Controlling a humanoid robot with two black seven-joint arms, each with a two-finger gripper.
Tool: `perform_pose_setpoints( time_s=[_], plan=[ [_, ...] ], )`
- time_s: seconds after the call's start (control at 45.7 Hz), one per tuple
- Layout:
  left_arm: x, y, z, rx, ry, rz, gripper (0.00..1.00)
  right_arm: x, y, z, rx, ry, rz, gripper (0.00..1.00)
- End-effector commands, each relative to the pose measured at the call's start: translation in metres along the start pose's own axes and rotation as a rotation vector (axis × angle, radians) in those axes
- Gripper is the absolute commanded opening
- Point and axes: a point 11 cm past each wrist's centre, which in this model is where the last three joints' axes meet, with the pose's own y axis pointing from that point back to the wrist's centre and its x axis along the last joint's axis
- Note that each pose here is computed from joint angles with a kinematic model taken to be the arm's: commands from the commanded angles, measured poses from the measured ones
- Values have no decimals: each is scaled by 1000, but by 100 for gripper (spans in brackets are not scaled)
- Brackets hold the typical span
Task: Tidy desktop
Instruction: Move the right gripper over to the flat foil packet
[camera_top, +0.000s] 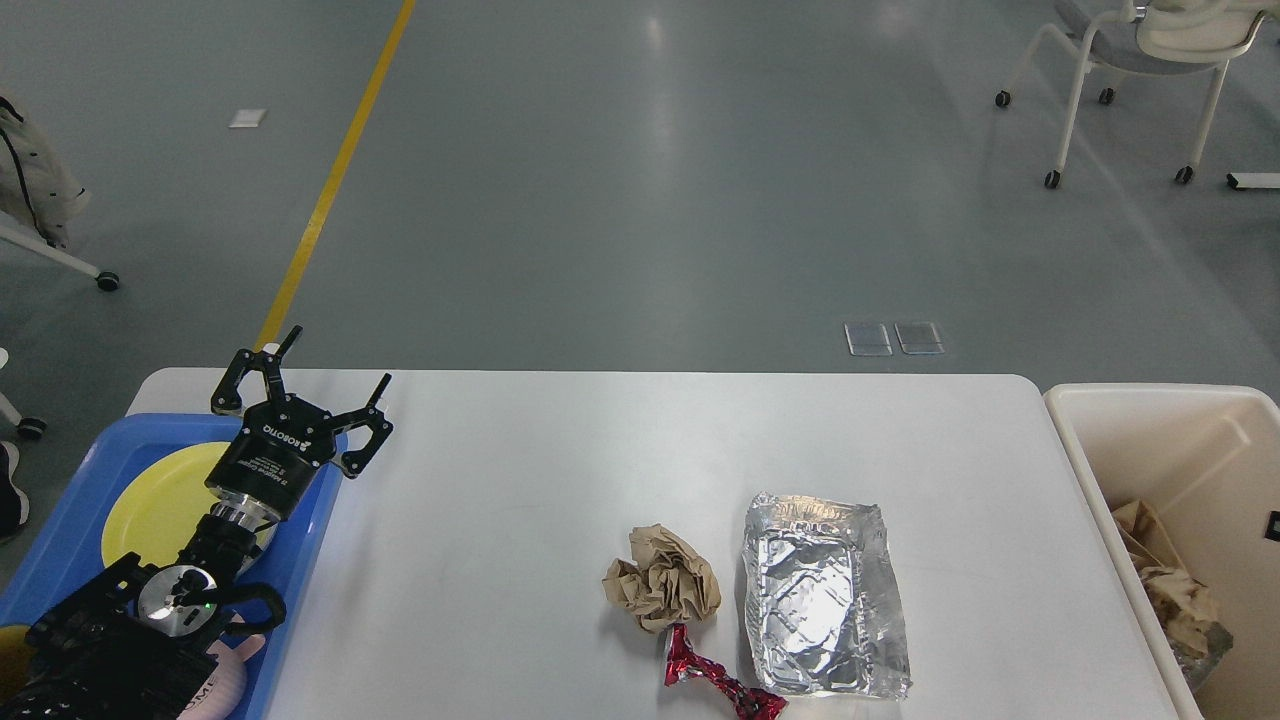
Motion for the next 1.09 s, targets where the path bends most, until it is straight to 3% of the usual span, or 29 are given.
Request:
perform_pose_setpoints(
  time_s=[0.0, 0.109, 0.263, 0.416, 0.635, 0.657, 0.744, 0.919, 1.073],
  plan=[
    [0, 0, 0, -1, 0, 0, 99, 1, 1, -21, 61, -30, -32, 100],
    [0, 0, 0, -1, 0, 0, 99, 33, 22, -39, 143, -90, -41, 100],
    [0, 0, 0, -1, 0, 0, 99, 87, 92, -82, 337, -145, -139, 100],
    [0, 0, 0, -1, 0, 0, 99, 139, 190, -140, 537, -65, -207, 100],
    [0, 0, 0, -1, 0, 0, 99, 167, 342, -208, 662, 230, -316, 100],
    [0, 0, 0, -1, 0, 0, 99, 172, 373, -215, 672, 283, -338, 100],
    [0, 0, 0, -1, 0, 0, 99, 189, 415, -230, 723, 344, -226, 100],
    [0, 1, 0, 0, 1, 1, 99, 192, 427, -239, 730, 377, -198, 100],
    [0, 0, 0, -1, 0, 0, 99, 169, 381, -239, 689, 354, -340, 100]
  ],
)
